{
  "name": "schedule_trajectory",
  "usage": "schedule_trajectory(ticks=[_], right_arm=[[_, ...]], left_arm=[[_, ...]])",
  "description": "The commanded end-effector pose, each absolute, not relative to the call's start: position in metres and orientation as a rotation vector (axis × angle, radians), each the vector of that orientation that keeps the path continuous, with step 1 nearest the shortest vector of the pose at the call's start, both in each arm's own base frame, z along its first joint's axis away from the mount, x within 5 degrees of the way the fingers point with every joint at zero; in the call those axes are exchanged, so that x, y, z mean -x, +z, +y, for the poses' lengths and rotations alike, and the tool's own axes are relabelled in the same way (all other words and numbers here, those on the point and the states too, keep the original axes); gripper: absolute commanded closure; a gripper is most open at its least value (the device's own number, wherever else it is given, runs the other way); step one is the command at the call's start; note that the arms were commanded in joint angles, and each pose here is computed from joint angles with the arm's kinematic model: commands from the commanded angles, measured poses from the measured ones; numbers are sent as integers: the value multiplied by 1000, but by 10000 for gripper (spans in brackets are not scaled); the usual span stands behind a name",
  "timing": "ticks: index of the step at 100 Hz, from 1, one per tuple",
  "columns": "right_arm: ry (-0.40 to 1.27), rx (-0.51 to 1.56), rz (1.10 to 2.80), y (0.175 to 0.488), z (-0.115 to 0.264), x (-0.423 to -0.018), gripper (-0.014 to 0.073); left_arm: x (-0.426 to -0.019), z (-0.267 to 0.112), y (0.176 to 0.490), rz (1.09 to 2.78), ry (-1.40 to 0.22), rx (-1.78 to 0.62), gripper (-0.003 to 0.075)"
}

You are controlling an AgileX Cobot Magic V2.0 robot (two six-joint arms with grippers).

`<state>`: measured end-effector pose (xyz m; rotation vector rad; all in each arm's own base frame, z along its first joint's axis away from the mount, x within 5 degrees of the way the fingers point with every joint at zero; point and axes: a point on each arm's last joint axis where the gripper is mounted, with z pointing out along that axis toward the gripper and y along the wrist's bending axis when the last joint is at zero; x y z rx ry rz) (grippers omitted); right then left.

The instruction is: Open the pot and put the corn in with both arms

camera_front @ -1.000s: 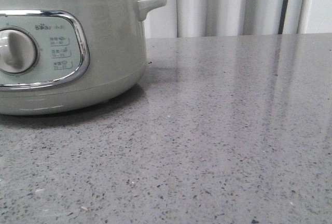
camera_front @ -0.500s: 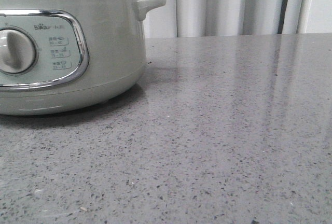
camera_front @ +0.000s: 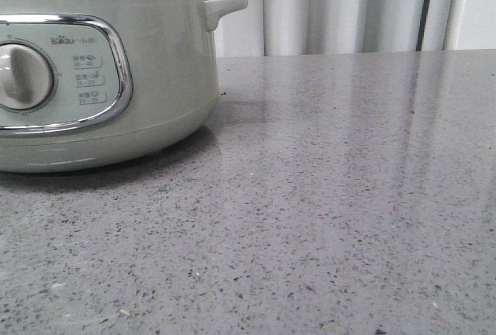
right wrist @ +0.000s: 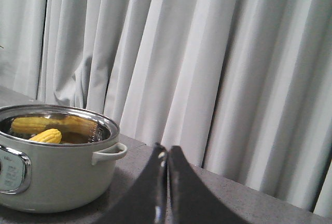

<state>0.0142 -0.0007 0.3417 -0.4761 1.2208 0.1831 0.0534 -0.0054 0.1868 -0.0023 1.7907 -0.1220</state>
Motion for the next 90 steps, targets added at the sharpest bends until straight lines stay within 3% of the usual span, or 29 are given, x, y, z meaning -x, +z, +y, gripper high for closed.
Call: schedule_trajectory(ticks=[1,28,52,70,90], right_arm=[[167,477,1158,348,1,-13,638],[38,457,1341,291,7,-33,638],[-88,277,1492,232,6,-53,638],[-42,140,1600,196,3,-58,638],[-36,104,1793,178,1,-55,638]], left_arm=[[-53,-6,183,1745,-149,15,741],[-53,-6,183,1745,-149,15,741],[-53,-6,183,1745,-149,15,741],[-53,-6,183,1745,-149,15,741],[-53,-6,183,1745,-149,15,741]])
